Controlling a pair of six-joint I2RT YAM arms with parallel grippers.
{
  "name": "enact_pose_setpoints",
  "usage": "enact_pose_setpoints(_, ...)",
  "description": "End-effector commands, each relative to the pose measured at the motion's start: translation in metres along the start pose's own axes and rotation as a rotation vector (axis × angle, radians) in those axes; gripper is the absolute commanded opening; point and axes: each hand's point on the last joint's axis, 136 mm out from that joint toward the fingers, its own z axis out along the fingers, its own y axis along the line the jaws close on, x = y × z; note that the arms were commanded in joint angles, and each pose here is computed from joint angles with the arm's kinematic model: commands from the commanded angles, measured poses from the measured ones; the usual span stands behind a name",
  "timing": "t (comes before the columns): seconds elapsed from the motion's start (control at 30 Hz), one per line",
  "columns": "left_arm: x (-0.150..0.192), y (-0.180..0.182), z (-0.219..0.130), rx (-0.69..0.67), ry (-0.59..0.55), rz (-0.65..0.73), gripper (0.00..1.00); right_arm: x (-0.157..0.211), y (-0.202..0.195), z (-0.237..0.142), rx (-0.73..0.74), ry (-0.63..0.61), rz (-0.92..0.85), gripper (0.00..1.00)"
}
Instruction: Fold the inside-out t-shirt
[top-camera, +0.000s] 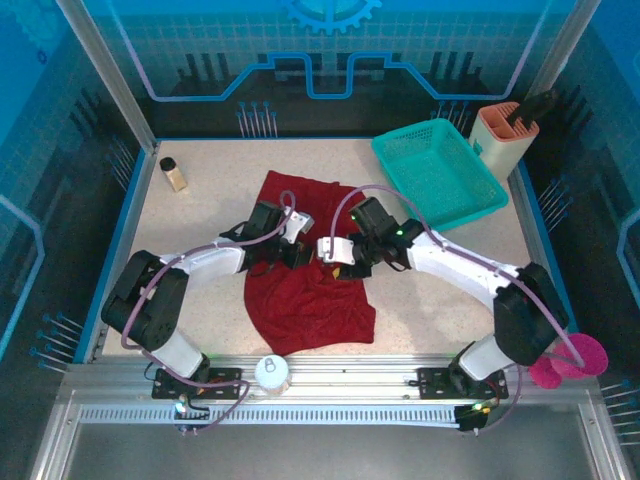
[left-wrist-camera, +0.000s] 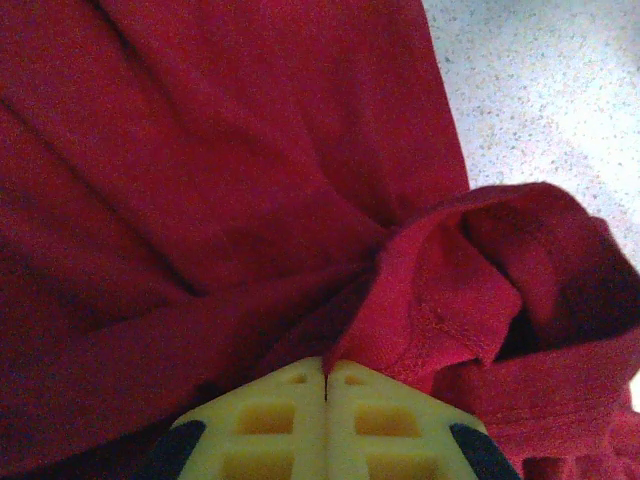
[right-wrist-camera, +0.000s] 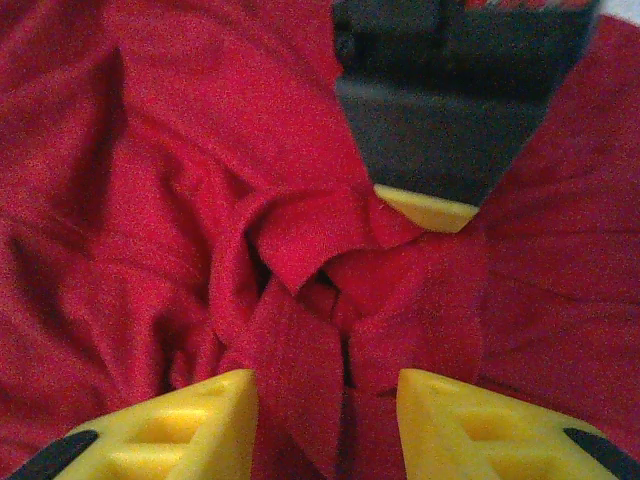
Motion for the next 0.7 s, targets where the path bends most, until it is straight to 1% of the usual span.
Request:
enact_pose_setpoints(0.0, -0.004, -0.009, -0.004, 0.064, -0.024, -0.025, 0.01, 0.018, 0.009, 0.002, -0.093, 0.094, -0.086, 0.42)
enact_pose_setpoints(0.07, -0.005, -0.008, -0.004, 0.068, -0.029, -0.035, 0.01, 0.02, 0.014, 0.006, -0.148, 0.112, -0.068, 0.4)
enact_pose_setpoints(0.13, -0.006, -0.007, -0.005, 0.069, -0.036, -0.044, 0.01, 0.028, 0.018, 0.01, -0.174, 0.16, -0.053, 0.4)
enact_pose_setpoints(0.23, -0.008, -0.006, -0.008, 0.081, -0.048, -0.062, 0.01, 0.042, 0.015, 0.014, -0.151, 0.214, -0.044, 0.39)
enact_pose_setpoints(0.27, -0.01, -0.006, -0.009, 0.087, -0.054, -0.066, 0.01, 0.044, 0.014, 0.014, -0.149, 0.217, -0.031, 0.36)
enact_pose_setpoints(0.3, -0.011, -0.007, -0.01, 0.091, -0.059, -0.067, 0.0, 0.043, 0.014, 0.011, -0.152, 0.212, -0.026, 0.28)
enact_pose_setpoints(0.33, -0.011, -0.007, -0.011, 0.096, -0.061, -0.07, 0.01, 0.041, 0.012, 0.008, -0.145, 0.201, -0.026, 0.17)
enact_pose_setpoints(0.37, -0.013, -0.008, -0.013, 0.099, -0.066, -0.072, 0.01, 0.036, 0.01, 0.003, -0.124, 0.179, -0.034, 0.05)
enact_pose_setpoints(0.4, -0.013, -0.009, -0.014, 0.101, -0.07, -0.075, 0.01, 0.031, 0.01, -0.001, -0.112, 0.153, -0.05, 0.0)
enact_pose_setpoints(0.5, -0.018, -0.01, -0.023, 0.105, -0.094, -0.084, 0.01, 0.005, 0.018, -0.021, -0.077, -0.005, -0.145, 0.0)
enact_pose_setpoints(0.57, -0.022, -0.007, -0.033, 0.096, -0.123, -0.096, 0.01, -0.012, 0.027, -0.039, -0.03, -0.117, -0.25, 0.0)
enact_pose_setpoints(0.67, -0.032, 0.004, -0.052, 0.072, -0.174, -0.131, 0.0, -0.031, 0.037, -0.065, 0.061, -0.25, -0.372, 0.0)
